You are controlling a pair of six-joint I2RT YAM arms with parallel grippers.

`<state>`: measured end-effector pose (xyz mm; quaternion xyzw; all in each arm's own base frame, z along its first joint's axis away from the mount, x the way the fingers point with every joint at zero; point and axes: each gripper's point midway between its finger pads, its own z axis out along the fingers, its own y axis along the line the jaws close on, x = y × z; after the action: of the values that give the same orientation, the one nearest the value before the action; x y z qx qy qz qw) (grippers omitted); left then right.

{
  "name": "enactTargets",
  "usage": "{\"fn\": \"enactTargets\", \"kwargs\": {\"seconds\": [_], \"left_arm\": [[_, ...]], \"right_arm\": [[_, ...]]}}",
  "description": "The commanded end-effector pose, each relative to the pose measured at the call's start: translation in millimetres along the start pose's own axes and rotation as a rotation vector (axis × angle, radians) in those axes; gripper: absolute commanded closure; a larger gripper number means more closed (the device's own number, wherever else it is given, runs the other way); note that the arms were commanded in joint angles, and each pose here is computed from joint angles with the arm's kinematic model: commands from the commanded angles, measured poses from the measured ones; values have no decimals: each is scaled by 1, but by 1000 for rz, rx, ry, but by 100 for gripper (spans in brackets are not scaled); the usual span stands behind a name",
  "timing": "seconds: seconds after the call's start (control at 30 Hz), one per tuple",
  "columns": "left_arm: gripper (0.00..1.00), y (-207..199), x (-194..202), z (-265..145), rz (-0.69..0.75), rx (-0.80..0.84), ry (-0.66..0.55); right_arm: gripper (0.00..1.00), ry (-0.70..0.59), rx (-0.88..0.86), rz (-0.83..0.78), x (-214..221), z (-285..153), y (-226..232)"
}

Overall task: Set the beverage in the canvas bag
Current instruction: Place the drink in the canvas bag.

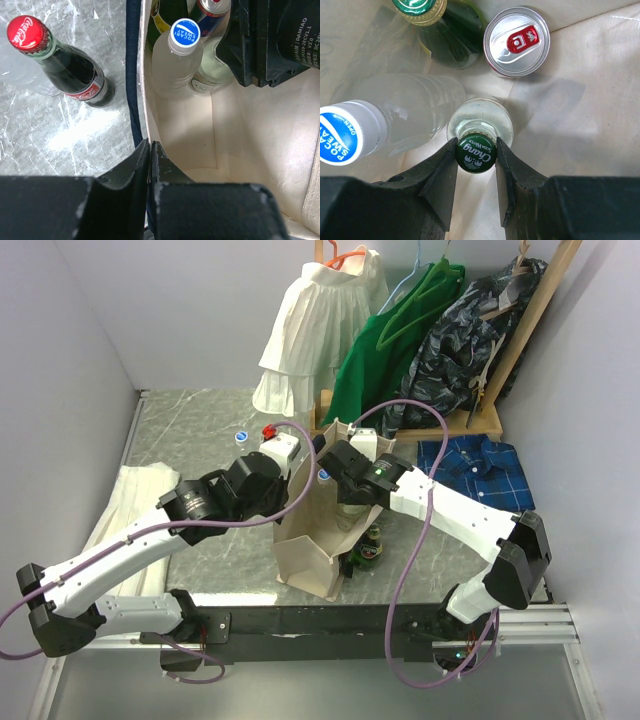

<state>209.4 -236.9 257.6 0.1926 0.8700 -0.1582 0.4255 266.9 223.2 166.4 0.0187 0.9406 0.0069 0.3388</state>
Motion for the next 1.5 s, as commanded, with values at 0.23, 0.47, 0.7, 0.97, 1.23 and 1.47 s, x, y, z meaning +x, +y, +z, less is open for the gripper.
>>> {"fn": "enactTargets", "kwargs": {"seconds": [0.23, 0.47, 0.7, 0.97, 1.23, 1.47], "left_arm": [[89, 0, -23, -12, -14, 4, -90], [89, 1, -24, -12, -6, -2, -89], [89, 2, -23, -12, -2, -7, -89], [89, 3, -22, -11, -5, -10, -89], [89, 3, -21, -11, -4, -11, -86], [89, 4, -22, -12, -8, -14, -90]], "right_arm": [[69, -7, 34, 8, -5, 5, -3], [68, 24, 60, -7, 4, 13, -4], [64, 39, 65, -7, 8, 14, -5], [47, 50, 77, -7, 12, 15, -8], [39, 40, 79, -5, 10, 12, -9], [39, -2, 65, 20, -5, 0, -9]]}}
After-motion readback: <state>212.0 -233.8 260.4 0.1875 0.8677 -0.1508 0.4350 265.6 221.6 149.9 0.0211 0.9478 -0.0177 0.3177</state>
